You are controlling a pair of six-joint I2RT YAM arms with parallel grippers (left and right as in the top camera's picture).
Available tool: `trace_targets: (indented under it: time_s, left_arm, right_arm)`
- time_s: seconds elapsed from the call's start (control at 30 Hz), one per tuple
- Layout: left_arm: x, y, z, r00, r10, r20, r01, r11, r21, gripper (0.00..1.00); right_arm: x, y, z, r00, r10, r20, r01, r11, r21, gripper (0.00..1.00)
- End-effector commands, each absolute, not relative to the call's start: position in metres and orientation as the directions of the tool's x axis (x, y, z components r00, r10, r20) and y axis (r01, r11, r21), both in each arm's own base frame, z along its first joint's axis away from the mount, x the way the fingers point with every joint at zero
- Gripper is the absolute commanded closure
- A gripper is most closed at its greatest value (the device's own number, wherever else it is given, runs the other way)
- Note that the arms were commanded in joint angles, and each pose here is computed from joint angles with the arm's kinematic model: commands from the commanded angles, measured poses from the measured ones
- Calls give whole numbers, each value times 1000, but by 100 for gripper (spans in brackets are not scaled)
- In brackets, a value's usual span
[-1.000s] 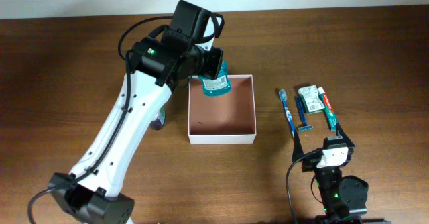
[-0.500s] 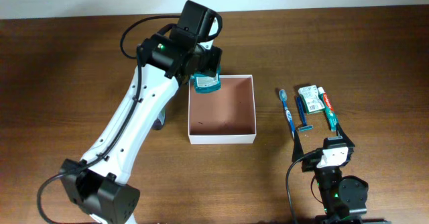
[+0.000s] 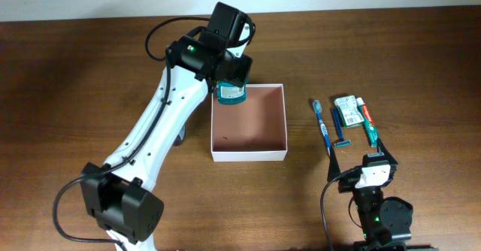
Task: Pack container
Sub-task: 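Lower the mouthwash bottle into the box's back-left corner and release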
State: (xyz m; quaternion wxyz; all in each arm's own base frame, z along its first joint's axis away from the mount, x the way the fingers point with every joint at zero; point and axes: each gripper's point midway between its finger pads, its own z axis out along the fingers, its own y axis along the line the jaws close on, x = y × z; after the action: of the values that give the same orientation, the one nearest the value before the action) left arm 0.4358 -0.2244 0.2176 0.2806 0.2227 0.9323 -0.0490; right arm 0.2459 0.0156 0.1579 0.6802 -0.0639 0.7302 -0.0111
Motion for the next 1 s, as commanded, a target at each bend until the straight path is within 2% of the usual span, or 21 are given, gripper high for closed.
trace_targets:
  time_s: [0.0, 0.3, 0.6, 0.97]
  left_arm:
    - [445, -226, 231, -694, 422, -583, 474, 877, 71, 75]
    - [451, -222, 218, -713, 412, -567, 472, 880, 46, 75]
    - [461, -217, 207, -759, 333, -560, 431, 901, -48, 76]
    - [459, -217, 191, -769, 337, -542, 431, 901, -52, 76]
  right_arm:
    - [246, 15, 157, -65, -107, -992, -76, 992, -102, 2]
    - [246, 15, 157, -65, -107, -992, -76, 992, -102, 2]
    - [246, 15, 157, -65, -107, -992, -76, 992, -102, 2]
    - [246, 15, 157, -65, -107, -992, -76, 992, -102, 2]
